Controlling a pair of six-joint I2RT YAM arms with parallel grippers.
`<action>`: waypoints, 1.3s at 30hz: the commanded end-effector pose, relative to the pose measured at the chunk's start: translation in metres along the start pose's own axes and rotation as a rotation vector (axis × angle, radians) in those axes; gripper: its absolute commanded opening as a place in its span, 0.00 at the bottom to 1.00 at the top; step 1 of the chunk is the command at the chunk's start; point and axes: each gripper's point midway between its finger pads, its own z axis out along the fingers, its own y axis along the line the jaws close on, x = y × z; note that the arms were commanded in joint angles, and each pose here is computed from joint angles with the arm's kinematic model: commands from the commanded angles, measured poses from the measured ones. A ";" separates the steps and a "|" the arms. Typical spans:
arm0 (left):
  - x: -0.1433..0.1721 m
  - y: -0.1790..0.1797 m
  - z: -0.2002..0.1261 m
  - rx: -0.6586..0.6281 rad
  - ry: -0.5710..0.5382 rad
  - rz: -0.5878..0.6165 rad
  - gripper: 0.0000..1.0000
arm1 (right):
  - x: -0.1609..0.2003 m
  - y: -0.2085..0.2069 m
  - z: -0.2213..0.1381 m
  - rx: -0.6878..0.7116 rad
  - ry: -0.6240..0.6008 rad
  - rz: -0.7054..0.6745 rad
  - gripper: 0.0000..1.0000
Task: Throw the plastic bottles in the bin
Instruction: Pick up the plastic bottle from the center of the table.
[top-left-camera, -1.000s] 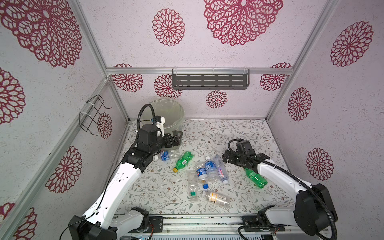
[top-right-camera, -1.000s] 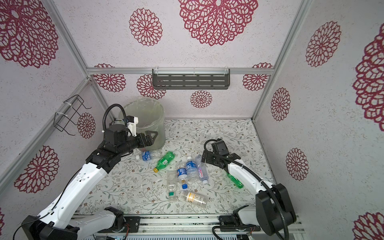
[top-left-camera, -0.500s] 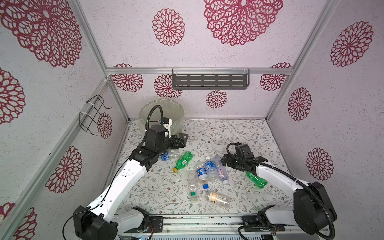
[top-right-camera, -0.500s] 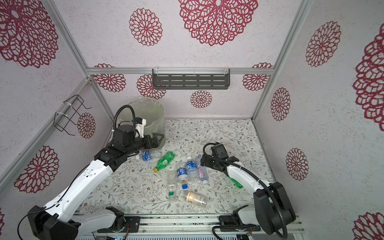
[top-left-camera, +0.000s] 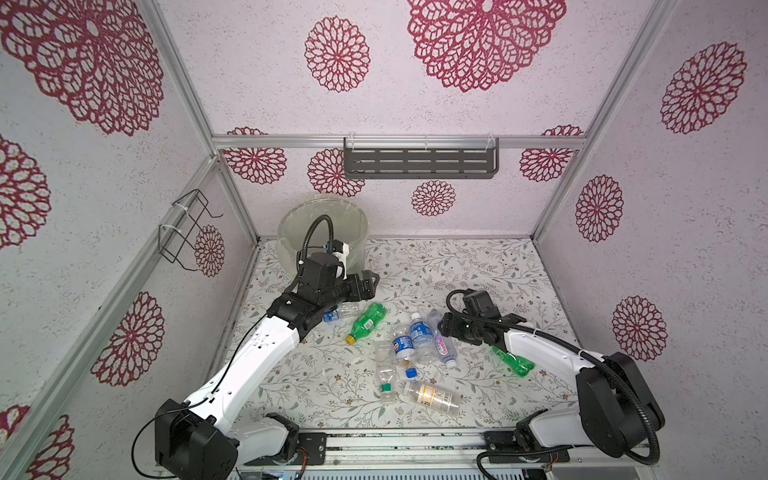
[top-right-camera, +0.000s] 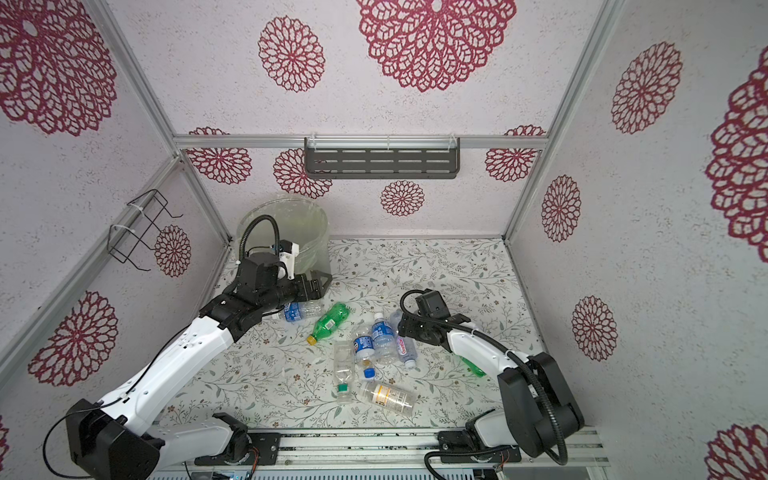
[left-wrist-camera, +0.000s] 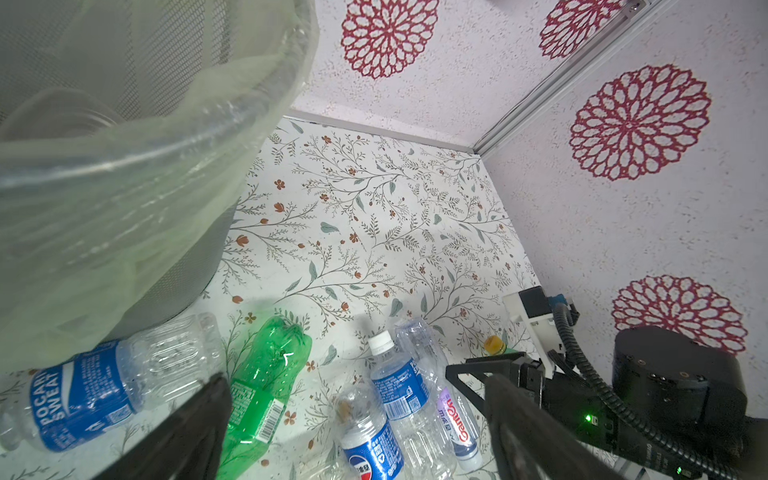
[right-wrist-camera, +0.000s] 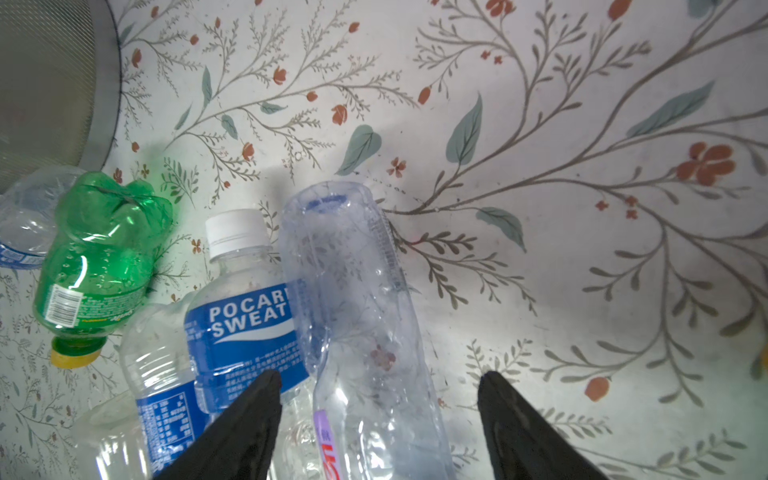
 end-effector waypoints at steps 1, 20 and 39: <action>-0.001 -0.001 0.004 0.001 -0.010 0.003 0.97 | 0.000 0.006 0.002 -0.020 -0.002 0.006 0.75; 0.012 0.008 0.012 -0.028 0.018 -0.004 0.97 | 0.011 0.009 0.017 -0.033 0.044 0.003 0.69; 0.014 0.010 0.013 -0.037 0.025 -0.006 0.97 | 0.019 0.001 0.029 0.002 0.078 -0.002 0.60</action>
